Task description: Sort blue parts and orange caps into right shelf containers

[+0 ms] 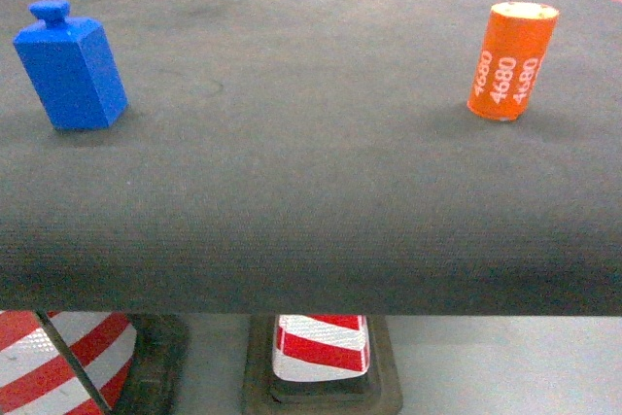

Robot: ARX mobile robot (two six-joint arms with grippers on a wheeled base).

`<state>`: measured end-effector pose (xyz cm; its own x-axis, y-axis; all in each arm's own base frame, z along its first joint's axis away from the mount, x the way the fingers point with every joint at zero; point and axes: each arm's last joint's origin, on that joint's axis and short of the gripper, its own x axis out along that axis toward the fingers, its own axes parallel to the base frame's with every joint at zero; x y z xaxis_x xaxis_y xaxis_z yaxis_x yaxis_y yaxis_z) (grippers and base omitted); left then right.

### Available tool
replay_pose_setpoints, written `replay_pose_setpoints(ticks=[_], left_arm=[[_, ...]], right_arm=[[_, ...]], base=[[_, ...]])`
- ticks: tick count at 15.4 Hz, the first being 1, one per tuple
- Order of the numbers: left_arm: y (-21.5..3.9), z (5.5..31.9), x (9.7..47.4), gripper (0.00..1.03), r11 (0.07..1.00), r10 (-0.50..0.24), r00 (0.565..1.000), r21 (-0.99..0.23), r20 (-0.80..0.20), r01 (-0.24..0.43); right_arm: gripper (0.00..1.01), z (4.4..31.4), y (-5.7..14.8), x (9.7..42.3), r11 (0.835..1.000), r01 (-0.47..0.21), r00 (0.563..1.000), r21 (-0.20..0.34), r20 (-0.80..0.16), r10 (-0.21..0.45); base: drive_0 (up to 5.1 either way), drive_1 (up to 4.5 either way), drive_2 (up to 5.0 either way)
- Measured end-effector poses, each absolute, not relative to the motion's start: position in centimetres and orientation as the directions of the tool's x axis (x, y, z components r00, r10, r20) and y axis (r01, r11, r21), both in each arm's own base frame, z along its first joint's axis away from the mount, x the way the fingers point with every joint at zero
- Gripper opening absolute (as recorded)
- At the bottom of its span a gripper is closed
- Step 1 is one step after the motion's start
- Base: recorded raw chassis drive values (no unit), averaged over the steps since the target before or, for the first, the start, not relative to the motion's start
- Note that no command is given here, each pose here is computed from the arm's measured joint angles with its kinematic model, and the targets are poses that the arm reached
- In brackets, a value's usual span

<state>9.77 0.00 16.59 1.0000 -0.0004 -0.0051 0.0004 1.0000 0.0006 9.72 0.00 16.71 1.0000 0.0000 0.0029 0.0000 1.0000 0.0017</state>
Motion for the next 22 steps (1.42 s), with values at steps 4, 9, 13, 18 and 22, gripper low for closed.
replay_pose_setpoints(ticks=[4,9,13,18,22], left_arm=[[0.0,16.59,9.77,0.98,1.0,0.001,1.0,0.0,-0.004,-0.001],[0.0,16.59,9.77,0.98,1.0,0.001,1.0,0.0,-0.004,-0.001],[0.01,16.59,9.77,0.98,1.0,0.002,1.0,0.001,-0.004,-0.002],[0.0,16.6,9.77,0.98,1.0,0.0,1.0,0.0,-0.004,0.0],[0.0,16.6,9.77,0.98,1.0,0.0,1.0,0.0,-0.004,0.0]], right_arm=[[0.98,16.71,0.0,9.72,1.0,0.0,1.0,0.0,0.003,0.0],[0.98,16.72,0.0,9.72,1.0,0.0,1.0,0.0,0.004,0.0],[0.98,16.69,0.0,9.72,1.0,0.0,1.0,0.001,0.001,0.0],[0.98,16.71,0.0,9.72,1.0,0.0,1.0,0.001,0.003,0.0],[0.98,16.71,0.0,9.72,1.0,0.0,1.0,0.001,0.003,0.0]], base=[[0.0,0.0,0.0],[0.0,0.0,0.0],[0.0,0.0,0.0],[0.0,0.0,0.0],[0.0,0.0,0.0]])
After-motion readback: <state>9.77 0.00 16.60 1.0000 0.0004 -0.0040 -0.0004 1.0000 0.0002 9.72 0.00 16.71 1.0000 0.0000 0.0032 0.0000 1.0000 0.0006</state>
